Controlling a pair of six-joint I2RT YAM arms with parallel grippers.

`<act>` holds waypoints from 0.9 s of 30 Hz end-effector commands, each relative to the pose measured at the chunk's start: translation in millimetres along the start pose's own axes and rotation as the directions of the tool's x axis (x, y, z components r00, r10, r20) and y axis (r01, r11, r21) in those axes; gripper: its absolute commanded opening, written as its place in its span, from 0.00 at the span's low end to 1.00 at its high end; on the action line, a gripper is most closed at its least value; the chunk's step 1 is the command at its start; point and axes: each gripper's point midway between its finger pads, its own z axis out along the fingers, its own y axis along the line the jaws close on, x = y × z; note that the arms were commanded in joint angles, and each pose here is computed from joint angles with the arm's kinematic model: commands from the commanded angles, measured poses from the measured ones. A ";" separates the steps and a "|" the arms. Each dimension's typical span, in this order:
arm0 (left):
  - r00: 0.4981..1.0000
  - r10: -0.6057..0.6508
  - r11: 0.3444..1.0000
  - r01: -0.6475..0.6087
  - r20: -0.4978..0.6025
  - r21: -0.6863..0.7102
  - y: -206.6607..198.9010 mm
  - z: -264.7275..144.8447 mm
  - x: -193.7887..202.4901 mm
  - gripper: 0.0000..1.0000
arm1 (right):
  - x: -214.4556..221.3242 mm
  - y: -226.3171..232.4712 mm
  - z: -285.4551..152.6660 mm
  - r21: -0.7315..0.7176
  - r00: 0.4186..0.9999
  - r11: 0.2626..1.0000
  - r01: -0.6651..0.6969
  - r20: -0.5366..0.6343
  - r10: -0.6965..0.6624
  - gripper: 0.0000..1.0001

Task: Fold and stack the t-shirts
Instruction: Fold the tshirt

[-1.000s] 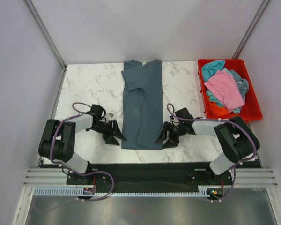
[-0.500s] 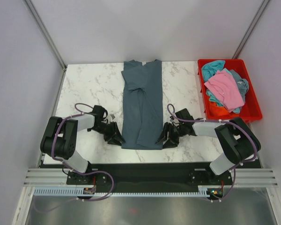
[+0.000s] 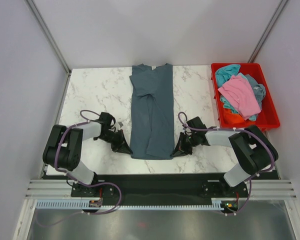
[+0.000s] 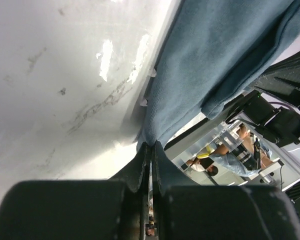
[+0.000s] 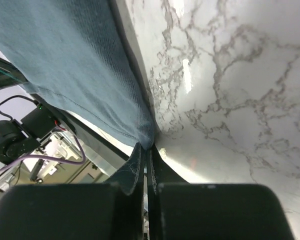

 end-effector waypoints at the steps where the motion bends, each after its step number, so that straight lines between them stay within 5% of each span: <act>1: 0.999 0.028 0.999 -0.029 0.040 0.030 -16.4 -10.6 -5.2 0.02 | -16.6 -4.4 -5.8 0.057 0.995 0.997 0.051 0.086 -0.056 0.00; 13: 0.968 0.202 0.971 -0.218 0.147 0.099 -64.2 -50.1 -15.9 0.02 | -68.0 43.7 -65.3 0.006 0.933 0.973 0.231 0.284 -0.223 0.00; 24: 0.878 0.358 0.905 -0.410 0.317 0.112 -141.1 -95.2 -80.5 0.02 | -141.1 105.3 -102.3 -0.008 0.818 0.922 0.387 0.465 -0.339 0.00; 27: 0.808 0.458 0.877 -0.478 0.372 -0.041 -133.6 -96.4 -119.1 0.02 | -164.7 113.0 -104.9 0.007 0.796 0.916 0.402 0.492 -0.353 0.00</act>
